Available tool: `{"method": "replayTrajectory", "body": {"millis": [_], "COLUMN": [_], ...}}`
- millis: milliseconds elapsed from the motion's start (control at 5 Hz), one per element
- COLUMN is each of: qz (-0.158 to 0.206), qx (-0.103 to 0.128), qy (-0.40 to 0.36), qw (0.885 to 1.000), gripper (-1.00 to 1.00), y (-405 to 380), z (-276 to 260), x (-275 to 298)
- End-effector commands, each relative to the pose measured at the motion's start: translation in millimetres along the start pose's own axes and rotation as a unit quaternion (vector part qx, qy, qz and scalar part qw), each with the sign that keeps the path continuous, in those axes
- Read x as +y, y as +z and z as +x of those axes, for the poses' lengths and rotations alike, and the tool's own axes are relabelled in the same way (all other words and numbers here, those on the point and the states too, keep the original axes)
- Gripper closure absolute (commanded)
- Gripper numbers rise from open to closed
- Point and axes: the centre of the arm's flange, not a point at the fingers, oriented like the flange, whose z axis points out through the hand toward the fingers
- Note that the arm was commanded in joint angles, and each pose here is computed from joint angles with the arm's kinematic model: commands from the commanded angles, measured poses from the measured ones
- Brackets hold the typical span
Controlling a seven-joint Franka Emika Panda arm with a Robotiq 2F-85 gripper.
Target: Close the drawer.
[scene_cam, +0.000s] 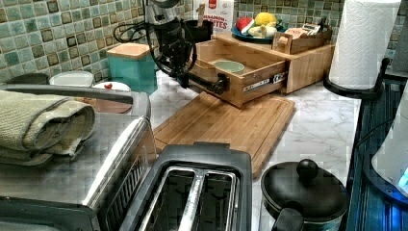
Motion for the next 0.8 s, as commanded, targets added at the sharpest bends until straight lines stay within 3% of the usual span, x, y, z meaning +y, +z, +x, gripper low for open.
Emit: {"method": "replayTrajectory", "body": {"millis": [200,400,800], "qz": [0.013,0.027,0.027], "qx": [0.024,0.016,0.056], "qy": [0.061,0.089,0.058], "qw": [0.998,0.996,0.996], "gripper": [1.0,1.0,1.0], "y": [-23,-29,5], "z": [-5,-13,-35], "x": [142,181,247]}}
